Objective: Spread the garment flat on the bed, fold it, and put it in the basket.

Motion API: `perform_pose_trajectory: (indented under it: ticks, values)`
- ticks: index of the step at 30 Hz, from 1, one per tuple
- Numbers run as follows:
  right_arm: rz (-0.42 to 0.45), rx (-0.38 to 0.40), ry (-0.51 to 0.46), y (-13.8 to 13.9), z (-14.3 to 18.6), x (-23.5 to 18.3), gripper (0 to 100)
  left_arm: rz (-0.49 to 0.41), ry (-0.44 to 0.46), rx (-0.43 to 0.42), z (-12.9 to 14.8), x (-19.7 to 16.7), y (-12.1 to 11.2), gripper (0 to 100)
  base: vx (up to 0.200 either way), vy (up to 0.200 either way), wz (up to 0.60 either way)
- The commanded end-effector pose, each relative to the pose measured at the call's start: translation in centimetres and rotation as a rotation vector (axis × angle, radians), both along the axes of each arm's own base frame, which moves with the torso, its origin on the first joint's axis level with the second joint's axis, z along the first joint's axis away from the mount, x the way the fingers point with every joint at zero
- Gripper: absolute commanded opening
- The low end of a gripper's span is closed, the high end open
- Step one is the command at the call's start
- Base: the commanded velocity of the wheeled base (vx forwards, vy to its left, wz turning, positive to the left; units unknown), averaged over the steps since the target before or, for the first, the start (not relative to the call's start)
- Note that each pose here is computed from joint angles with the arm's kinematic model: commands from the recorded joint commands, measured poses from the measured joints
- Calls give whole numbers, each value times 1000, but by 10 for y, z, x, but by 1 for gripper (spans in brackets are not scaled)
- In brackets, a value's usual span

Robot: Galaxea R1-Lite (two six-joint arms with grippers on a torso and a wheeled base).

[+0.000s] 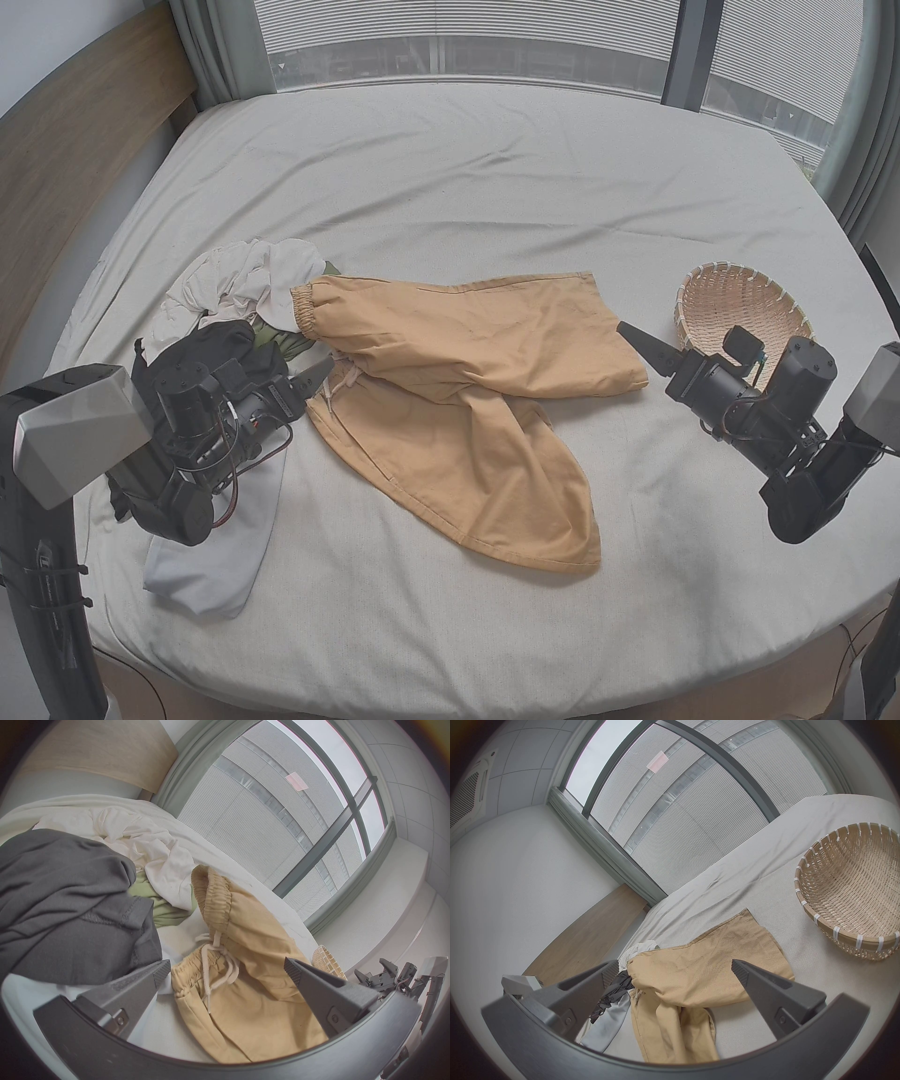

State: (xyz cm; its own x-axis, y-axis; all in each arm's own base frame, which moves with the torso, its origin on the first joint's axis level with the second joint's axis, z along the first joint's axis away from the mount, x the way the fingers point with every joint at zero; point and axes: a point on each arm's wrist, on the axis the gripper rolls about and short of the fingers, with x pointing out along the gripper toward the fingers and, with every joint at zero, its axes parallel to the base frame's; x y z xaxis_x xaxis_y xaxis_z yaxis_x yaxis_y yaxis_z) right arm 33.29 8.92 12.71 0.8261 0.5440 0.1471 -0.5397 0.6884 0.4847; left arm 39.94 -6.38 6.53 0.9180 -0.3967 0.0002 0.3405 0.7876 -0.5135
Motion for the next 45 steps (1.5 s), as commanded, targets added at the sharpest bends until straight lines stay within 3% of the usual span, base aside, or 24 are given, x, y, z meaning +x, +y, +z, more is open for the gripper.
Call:
perform_pose_trajectory:
  ticks: [1, 15, 30, 31, 45]
  values:
    - [1, 0, 2, 0, -1, 0, 100, 6, -15, -3, -1, 7, 1, 100, 0, 0, 0]
    - [0, 2, -4, 0, -1, 0, 100, 11, 20, 7, -28, 17, -1, 100, 0, 0, 0]
    - [3, 0, 7, 0, -3, -2, 100, 4, 5, 3, -35, 24, -5, 100, 0, 0, 0]
    - [3, 0, 7, 0, -3, -2, 100, 7, 2, 3, -36, 25, -5, 0, 0, 0, 0]
    - [2, -6, 43, -2, -11, -6, 100, 44, 14, 5, -36, 16, -4, 0, 0, 0, 0]
